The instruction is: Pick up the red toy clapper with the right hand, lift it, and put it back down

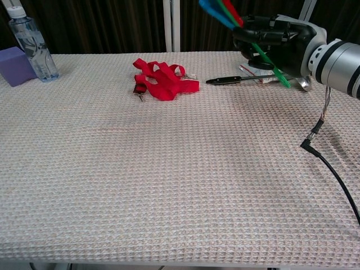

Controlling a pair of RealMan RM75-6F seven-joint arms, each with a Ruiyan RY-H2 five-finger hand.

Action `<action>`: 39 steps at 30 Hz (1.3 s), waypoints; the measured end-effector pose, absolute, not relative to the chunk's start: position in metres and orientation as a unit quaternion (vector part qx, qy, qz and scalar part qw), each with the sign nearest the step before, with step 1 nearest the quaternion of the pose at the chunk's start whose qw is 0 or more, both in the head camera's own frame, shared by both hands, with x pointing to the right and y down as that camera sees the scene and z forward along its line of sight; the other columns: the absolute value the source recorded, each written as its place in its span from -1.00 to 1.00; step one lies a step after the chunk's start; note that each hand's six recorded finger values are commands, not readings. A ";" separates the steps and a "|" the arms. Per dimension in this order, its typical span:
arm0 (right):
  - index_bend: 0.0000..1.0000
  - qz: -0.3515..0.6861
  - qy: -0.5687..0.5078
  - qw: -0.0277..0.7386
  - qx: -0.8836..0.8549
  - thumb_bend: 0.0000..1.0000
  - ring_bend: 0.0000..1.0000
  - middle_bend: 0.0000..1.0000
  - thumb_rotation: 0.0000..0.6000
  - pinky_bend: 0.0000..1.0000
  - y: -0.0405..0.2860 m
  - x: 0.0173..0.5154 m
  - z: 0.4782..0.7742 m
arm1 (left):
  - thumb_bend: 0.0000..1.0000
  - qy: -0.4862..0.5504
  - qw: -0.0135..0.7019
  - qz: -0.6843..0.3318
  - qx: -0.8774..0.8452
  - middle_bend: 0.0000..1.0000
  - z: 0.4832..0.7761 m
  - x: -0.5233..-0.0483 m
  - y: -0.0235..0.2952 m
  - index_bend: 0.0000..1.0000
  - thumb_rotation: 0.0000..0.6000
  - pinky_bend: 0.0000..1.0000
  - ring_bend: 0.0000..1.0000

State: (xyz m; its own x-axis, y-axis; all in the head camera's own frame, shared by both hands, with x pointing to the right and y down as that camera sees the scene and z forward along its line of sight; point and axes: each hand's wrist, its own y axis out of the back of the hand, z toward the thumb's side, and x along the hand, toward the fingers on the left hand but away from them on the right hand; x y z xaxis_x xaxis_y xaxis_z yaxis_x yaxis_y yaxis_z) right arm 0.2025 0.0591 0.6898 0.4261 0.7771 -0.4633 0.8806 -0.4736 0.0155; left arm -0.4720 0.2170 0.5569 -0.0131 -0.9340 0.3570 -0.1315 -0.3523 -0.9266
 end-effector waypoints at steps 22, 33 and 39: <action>0.90 -0.387 0.413 -0.245 0.787 -0.13 0.40 0.36 1.00 0.98 0.074 0.180 0.679 | -0.82 0.441 0.362 -0.558 -0.602 -0.87 0.556 -0.471 0.216 -0.85 1.00 -0.92 -1.00; 0.86 -0.188 0.494 0.168 0.832 -0.13 0.38 0.35 1.00 0.91 0.079 0.167 0.672 | -0.82 0.442 0.359 -0.559 -0.602 -0.87 0.556 -0.473 0.217 -0.85 1.00 -0.92 -1.00; 0.86 -0.109 0.489 0.344 0.794 0.05 0.39 0.35 1.00 0.91 0.083 0.167 0.670 | -0.82 0.442 0.359 -0.558 -0.604 -0.87 0.558 -0.472 0.217 -0.85 1.00 -0.92 -1.00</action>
